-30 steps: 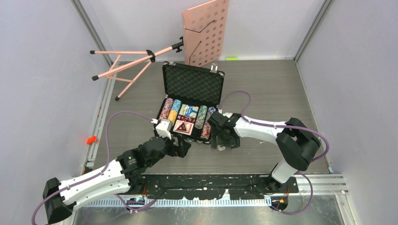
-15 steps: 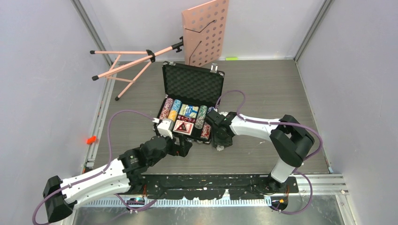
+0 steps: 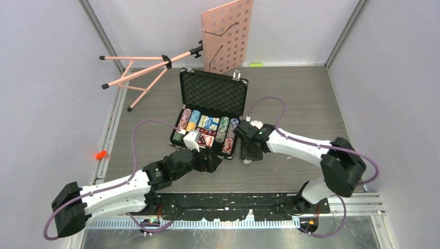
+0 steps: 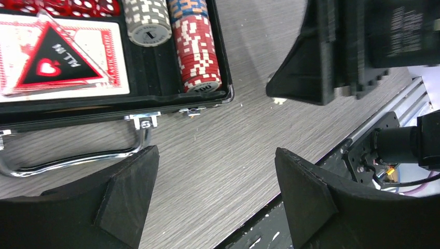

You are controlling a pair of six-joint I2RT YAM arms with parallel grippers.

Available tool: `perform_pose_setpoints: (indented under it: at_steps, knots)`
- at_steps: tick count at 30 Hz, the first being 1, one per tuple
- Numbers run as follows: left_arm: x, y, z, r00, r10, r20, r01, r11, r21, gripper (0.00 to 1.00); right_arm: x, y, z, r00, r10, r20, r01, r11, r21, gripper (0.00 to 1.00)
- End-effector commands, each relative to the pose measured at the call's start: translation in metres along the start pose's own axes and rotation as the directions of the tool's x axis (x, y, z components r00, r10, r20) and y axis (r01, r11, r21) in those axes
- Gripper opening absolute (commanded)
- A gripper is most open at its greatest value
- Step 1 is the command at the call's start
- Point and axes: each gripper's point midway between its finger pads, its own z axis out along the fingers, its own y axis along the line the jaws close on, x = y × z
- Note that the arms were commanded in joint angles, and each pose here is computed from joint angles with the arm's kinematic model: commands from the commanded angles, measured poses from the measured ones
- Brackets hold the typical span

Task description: Pack up texas hold em set

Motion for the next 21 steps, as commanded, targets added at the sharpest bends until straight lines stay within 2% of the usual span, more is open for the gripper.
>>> perform_pose_setpoints:
  at_steps: [1, 6, 12, 21]
  knots:
    - [-0.011, -0.033, 0.012, 0.997, -0.074, 0.033, 0.069, 0.991, 0.116, 0.85, -0.013, -0.010, -0.024, 0.986, 0.143, 0.082, -0.140, 0.989, -0.042, 0.36]
    - [-0.012, -0.057, 0.024, 0.987, -0.148, 0.068, 0.131, 0.970, 0.206, 0.83, -0.020, -0.009, -0.045, 0.954, 0.280, 0.108, -0.262, 0.952, -0.159, 0.35]
    - [-0.019, -0.098, 0.037, 0.969, -0.209, 0.134, 0.154, 0.929, 0.336, 0.77, -0.029, 0.006, -0.071, 0.887, 0.457, 0.067, -0.409, 0.846, -0.343, 0.35]
    - [-0.021, -0.118, 0.056, 0.946, -0.290, 0.144, 0.216, 0.898, 0.383, 0.71, -0.033, 0.013, -0.090, 0.852, 0.522, 0.037, -0.459, 0.779, -0.426, 0.34]
